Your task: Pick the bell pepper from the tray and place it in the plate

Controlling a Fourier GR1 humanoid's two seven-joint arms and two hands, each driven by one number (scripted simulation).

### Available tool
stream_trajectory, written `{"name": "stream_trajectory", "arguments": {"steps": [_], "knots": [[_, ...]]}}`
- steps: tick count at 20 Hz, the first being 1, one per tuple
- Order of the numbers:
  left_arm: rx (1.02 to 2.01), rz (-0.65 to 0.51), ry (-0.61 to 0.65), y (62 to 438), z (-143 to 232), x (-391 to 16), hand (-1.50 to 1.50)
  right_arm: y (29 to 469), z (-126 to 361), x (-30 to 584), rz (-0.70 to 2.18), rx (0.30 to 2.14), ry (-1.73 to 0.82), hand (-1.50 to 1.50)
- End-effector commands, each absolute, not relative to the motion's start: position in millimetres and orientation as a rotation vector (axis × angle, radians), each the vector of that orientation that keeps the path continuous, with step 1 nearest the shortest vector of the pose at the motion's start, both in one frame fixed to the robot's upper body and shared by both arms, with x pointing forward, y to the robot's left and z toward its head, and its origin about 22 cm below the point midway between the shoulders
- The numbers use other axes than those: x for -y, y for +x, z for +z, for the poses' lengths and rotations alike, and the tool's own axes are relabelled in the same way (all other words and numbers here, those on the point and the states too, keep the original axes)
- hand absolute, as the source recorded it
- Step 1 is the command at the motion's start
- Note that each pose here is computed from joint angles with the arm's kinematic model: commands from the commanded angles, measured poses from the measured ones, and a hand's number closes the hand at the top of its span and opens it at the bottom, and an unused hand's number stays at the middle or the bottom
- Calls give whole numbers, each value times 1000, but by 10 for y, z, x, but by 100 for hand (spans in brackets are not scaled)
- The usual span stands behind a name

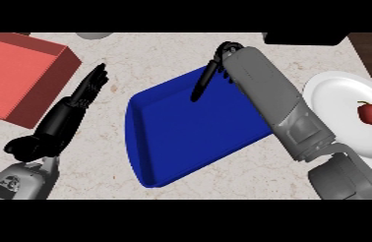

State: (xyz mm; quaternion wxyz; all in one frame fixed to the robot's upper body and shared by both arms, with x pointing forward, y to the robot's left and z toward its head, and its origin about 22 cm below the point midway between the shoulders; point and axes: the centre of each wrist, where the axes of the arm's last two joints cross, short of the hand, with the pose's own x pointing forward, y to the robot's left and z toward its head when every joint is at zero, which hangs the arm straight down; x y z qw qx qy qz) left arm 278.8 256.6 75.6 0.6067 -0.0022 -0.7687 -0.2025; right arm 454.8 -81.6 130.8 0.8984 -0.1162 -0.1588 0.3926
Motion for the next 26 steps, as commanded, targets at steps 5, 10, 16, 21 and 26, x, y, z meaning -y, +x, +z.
{"name": "stream_trajectory", "arguments": {"steps": [5,10,16,21,26], "knots": [[1780,-479,33,2854,733,-2656,0,4535,1254,677,931,138,-216,-150],[1776,-478,6,2825,873,-2513,0,4481,883,831,933,89,-189,-150],[1785,-479,-2,2734,792,-2533,0,4336,656,668,949,51,-143,-150],[1790,-476,-1,2870,834,-2464,0,4253,571,631,974,19,-112,-150],[1782,-477,2,2882,788,-2594,0,4184,443,650,995,-18,-82,-150]]}}
